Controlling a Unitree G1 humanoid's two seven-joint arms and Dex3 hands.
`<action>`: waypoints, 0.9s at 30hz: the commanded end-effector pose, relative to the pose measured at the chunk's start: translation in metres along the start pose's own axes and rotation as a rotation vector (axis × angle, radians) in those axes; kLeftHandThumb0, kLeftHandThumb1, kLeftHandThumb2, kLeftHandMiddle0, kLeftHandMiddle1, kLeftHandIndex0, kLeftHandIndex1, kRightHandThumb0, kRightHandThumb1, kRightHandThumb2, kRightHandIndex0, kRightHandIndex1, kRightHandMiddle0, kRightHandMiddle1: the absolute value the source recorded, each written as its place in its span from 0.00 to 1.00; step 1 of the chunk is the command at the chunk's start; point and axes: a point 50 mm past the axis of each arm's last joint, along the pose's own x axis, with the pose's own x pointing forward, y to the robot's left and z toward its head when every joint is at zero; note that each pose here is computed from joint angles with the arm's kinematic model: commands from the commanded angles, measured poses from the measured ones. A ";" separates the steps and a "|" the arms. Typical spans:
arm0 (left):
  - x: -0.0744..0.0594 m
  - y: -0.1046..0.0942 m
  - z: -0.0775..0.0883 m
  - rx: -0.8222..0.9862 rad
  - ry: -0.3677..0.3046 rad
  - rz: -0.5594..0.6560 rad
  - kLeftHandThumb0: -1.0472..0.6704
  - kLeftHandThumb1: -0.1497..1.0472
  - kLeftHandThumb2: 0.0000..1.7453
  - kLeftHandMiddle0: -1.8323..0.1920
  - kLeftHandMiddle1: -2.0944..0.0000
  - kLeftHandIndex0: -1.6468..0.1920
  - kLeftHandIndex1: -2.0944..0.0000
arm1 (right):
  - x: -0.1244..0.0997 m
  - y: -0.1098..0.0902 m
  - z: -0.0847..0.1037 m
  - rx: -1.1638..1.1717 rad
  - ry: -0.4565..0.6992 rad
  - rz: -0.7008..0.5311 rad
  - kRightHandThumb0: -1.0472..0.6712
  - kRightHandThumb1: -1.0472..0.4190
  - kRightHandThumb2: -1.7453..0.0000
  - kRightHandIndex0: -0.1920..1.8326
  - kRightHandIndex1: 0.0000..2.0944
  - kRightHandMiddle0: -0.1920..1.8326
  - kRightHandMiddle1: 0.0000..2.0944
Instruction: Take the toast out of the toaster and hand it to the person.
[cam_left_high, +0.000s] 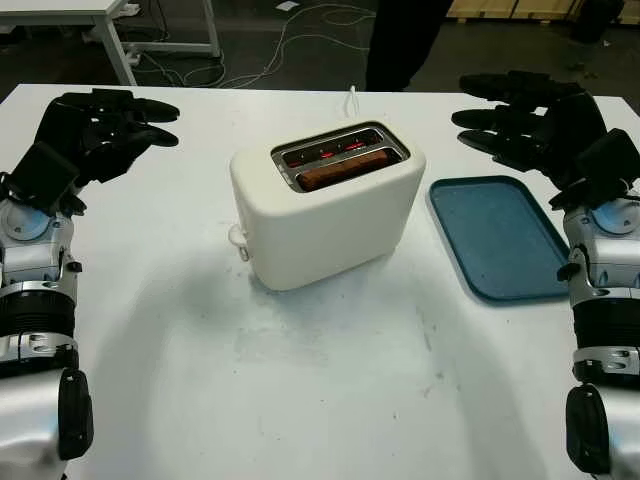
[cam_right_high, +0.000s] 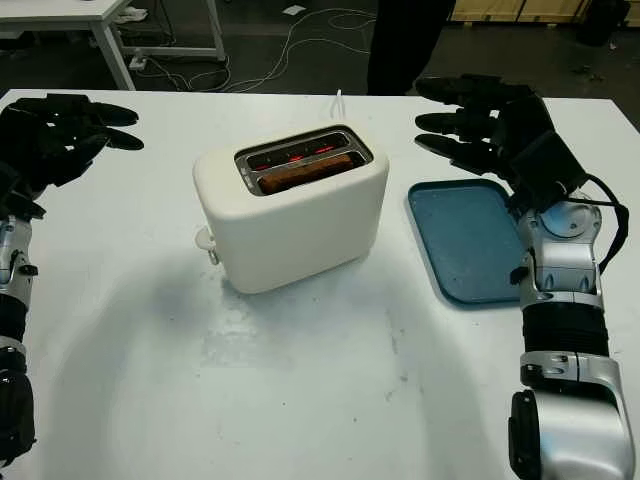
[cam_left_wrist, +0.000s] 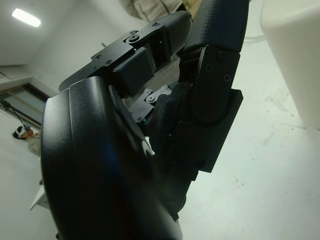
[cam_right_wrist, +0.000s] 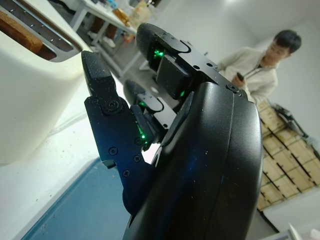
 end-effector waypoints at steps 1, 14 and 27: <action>-0.001 -0.001 -0.003 -0.012 0.011 0.010 0.00 0.89 0.06 0.41 0.78 0.28 0.94 | 0.000 0.000 0.001 0.007 -0.010 -0.010 0.45 0.20 1.00 0.56 0.05 0.54 0.00; -0.001 -0.001 -0.003 -0.020 0.012 0.009 0.00 0.89 0.05 0.40 0.78 0.28 0.94 | 0.000 0.000 0.000 0.016 -0.012 -0.010 0.45 0.20 1.00 0.56 0.05 0.54 0.00; -0.002 -0.001 -0.004 -0.018 0.015 0.008 0.00 0.89 0.05 0.41 0.78 0.28 0.95 | -0.001 -0.001 0.001 -0.004 -0.010 -0.011 0.45 0.20 1.00 0.56 0.04 0.54 0.00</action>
